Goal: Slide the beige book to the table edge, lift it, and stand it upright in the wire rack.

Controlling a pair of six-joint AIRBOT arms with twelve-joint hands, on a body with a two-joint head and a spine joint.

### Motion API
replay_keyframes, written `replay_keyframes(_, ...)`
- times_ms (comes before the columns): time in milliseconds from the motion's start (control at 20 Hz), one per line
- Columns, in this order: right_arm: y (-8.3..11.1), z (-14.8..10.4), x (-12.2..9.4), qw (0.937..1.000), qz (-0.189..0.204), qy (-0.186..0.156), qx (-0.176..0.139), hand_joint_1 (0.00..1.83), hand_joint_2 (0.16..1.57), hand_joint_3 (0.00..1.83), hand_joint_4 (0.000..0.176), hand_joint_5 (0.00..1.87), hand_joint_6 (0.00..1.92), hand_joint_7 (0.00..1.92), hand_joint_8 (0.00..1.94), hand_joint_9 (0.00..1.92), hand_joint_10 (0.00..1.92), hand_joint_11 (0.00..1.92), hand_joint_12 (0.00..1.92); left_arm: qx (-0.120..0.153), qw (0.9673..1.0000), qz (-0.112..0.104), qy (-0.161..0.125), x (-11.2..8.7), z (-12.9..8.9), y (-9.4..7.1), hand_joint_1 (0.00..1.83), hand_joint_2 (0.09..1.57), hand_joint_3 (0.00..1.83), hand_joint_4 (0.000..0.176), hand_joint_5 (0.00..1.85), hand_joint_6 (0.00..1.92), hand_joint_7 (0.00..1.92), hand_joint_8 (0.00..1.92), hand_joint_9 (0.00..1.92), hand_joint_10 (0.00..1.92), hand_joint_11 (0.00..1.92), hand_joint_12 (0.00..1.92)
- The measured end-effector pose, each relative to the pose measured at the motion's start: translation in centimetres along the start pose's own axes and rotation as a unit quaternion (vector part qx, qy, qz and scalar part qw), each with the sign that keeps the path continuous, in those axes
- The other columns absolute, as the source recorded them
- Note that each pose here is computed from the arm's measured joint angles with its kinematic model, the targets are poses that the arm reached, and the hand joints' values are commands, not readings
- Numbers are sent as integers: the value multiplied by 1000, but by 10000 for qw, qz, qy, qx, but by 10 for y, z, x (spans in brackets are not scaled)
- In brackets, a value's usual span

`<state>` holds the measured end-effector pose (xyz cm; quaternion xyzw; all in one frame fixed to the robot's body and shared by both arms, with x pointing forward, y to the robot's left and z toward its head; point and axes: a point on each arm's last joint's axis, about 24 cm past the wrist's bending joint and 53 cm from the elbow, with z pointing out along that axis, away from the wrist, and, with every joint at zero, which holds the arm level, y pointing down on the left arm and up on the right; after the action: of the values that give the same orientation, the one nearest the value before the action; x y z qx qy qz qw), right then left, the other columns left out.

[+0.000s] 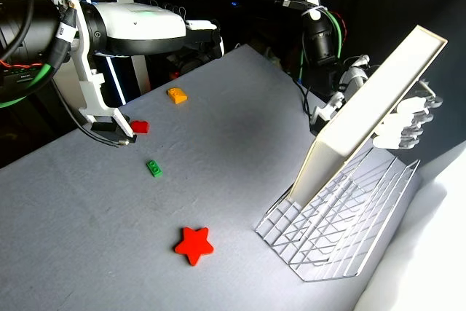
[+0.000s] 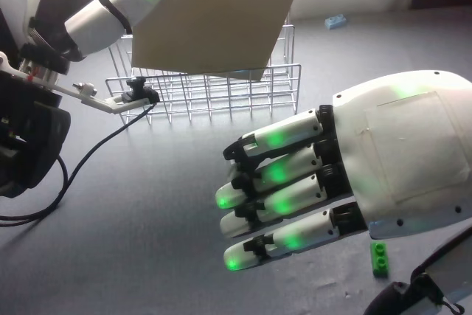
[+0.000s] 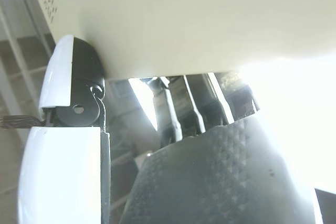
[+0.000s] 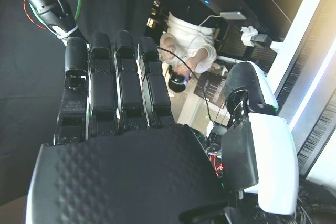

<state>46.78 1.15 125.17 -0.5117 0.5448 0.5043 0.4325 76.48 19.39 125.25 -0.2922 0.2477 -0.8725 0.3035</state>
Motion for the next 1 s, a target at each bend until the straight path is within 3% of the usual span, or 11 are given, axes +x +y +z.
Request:
replay_keyframes(200, 0, 0, 0, 10000, 0, 0, 0, 95, 1150, 2, 0, 363, 2, 382, 2, 379, 3, 0, 974, 203, 9991, -67, -353, -13, -2, -2, 1333, 1203, 0, 0, 794, 1188, 771, 1362, 766, 1434, 631, 1424)
replay_keyframes(550, 0, 0, 0, 10000, 1, -2, 2, 85, 1159, 2, 0, 344, 0, 351, 0, 345, 0, 0, 876, 199, 9987, -106, -458, -16, -4, 6, 1332, 1210, 0, 0, 734, 1242, 782, 1352, 779, 1439, 644, 1416)
replay_keyframes(1000, 0, 0, -1, 10000, 10, -11, -8, 106, 1142, 0, 0, 387, 6, 402, 5, 394, 7, 0, 991, 216, 9965, -212, -777, -24, -17, 16, 1331, 1213, 0, 0, 757, 1215, 757, 1394, 764, 1460, 658, 1436)
